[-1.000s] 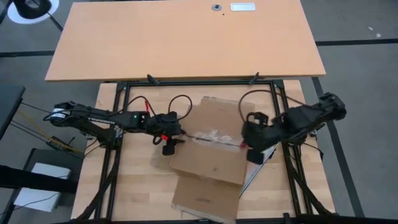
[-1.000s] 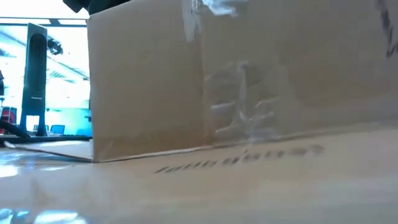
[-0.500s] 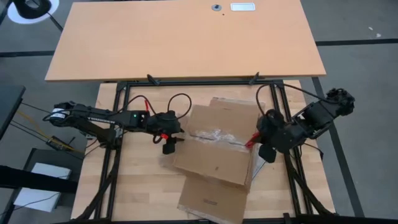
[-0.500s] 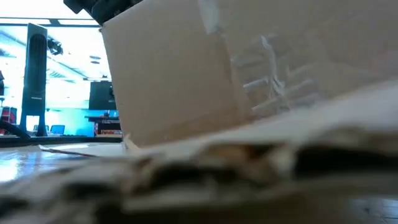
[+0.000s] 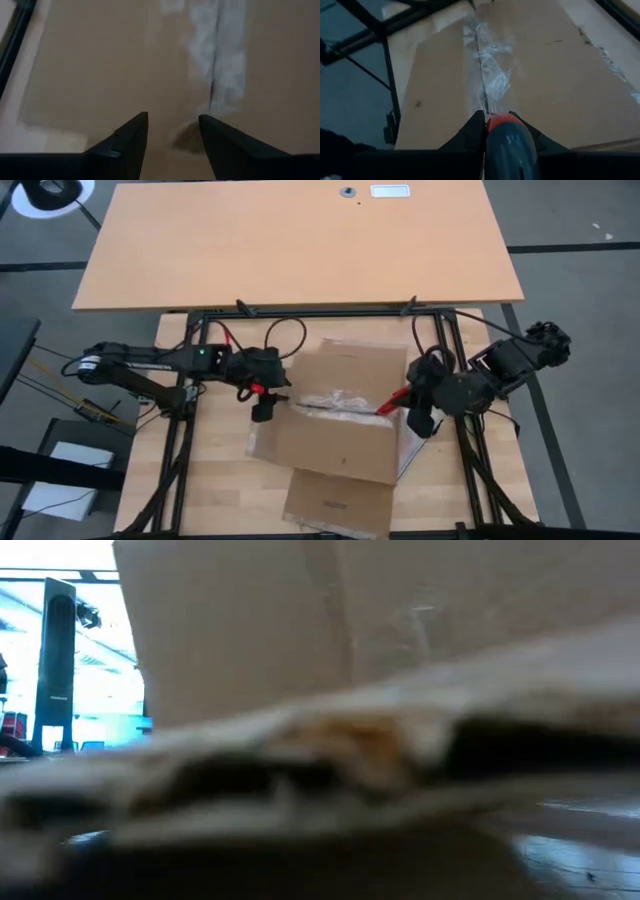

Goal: Unpack boxes
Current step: Break down the cardboard box until it is fully flat using the red cutter

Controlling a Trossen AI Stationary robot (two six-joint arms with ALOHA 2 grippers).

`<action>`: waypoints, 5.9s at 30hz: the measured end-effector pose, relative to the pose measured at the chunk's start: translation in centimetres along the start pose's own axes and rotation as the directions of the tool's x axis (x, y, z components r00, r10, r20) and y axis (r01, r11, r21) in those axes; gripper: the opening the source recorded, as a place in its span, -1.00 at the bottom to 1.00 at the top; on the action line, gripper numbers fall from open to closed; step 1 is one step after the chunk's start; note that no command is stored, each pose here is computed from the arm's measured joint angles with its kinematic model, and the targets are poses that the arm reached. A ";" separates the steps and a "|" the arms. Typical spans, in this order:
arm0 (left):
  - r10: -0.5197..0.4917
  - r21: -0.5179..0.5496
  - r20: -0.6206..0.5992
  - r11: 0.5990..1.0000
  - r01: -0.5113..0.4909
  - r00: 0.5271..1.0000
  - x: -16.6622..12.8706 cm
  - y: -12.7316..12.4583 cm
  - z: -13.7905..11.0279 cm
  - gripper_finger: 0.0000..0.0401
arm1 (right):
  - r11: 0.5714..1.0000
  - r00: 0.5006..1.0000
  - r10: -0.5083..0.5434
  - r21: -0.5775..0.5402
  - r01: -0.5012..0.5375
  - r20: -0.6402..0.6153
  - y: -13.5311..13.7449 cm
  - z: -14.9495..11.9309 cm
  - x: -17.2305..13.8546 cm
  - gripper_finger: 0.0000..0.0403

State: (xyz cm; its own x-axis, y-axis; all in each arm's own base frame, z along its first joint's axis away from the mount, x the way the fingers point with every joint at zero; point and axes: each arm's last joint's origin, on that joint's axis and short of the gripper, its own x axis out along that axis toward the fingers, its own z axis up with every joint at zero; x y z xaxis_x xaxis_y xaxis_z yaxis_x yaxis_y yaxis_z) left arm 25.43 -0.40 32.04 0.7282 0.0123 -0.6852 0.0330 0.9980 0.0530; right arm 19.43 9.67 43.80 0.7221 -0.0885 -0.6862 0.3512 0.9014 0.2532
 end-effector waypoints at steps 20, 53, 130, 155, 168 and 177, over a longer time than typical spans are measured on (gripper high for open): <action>-0.010 0.054 0.056 0.999 0.007 0.998 -3.1 0.2 2.1 -0.04 | 0.994 0.995 0.048 0.089 -0.056 0.084 -0.8 2.5 0.9 -0.72; -0.106 -0.137 0.401 0.975 0.174 0.910 -4.5 0.1 6.9 -0.22 | 0.961 0.877 0.223 -0.248 -0.124 0.425 2.1 10.2 11.5 -0.72; 0.185 0.477 -0.189 0.876 -0.075 0.965 1.1 -0.3 -3.4 -0.07 | 0.998 0.992 -0.035 0.049 0.042 -0.124 -3.7 -2.1 16.2 0.08; 0.073 0.506 -0.132 0.862 0.004 0.989 0.1 -2.3 -1.8 -0.07 | 0.979 0.976 0.191 0.090 -0.181 -0.109 -1.7 0.7 13.3 0.02; 0.234 0.503 -0.161 0.856 -0.125 0.959 3.5 -2.6 -1.5 -0.07 | 0.985 0.975 0.166 0.074 -0.157 -0.148 -1.8 0.4 13.3 0.01; 0.280 0.392 0.020 0.881 -0.265 0.960 4.1 -2.8 0.2 -0.08 | 0.989 0.983 0.144 0.050 -0.139 -0.116 -1.2 -0.2 13.5 0.00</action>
State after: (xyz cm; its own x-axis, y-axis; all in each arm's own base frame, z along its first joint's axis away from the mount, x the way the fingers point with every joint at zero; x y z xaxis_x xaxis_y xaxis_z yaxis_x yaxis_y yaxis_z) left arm 28.44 -3.17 29.24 0.7216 0.2898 -0.6287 0.1047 0.8520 0.5130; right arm 28.64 7.45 34.13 0.6911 0.0923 -0.7169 0.2764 0.8827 0.3800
